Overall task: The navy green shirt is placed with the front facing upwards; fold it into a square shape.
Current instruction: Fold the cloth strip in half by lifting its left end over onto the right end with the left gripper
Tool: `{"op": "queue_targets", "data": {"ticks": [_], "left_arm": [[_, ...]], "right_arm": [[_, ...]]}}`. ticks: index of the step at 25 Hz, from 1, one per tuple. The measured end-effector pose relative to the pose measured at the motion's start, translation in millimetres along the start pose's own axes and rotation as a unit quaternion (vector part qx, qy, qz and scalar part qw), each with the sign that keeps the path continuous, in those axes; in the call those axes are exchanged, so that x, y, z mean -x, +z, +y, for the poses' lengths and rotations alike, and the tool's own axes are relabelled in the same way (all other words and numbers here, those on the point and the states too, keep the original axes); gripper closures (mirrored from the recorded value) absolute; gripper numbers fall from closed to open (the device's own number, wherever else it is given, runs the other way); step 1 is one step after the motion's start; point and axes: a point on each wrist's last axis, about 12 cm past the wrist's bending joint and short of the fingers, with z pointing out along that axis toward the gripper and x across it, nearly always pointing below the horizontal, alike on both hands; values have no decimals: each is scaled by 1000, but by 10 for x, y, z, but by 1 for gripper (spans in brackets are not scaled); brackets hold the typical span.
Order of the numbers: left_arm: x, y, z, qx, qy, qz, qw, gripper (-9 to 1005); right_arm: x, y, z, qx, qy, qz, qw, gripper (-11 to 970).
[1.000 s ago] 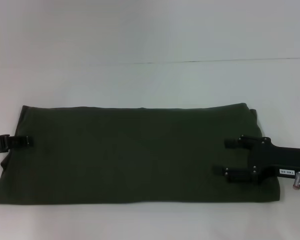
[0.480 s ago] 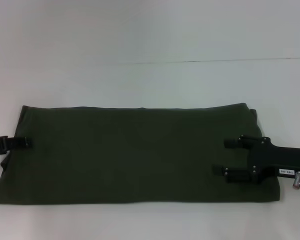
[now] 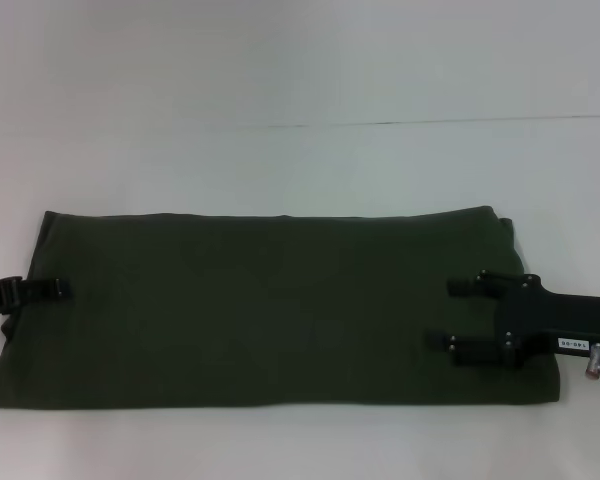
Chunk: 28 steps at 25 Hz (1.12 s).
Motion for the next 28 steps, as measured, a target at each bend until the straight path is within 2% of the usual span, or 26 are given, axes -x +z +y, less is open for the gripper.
{"op": "queue_targets", "data": {"ticks": [7,28], "left_arm": [[-22,23,-12,-5,-2,7,1000,125],[-43,158,-242,-61,11,51,997,166]], "right_arm": [[-8,-5,4,0,0,0,1000,47],[-29,-18,14,0,2,0,1000,47]]}}
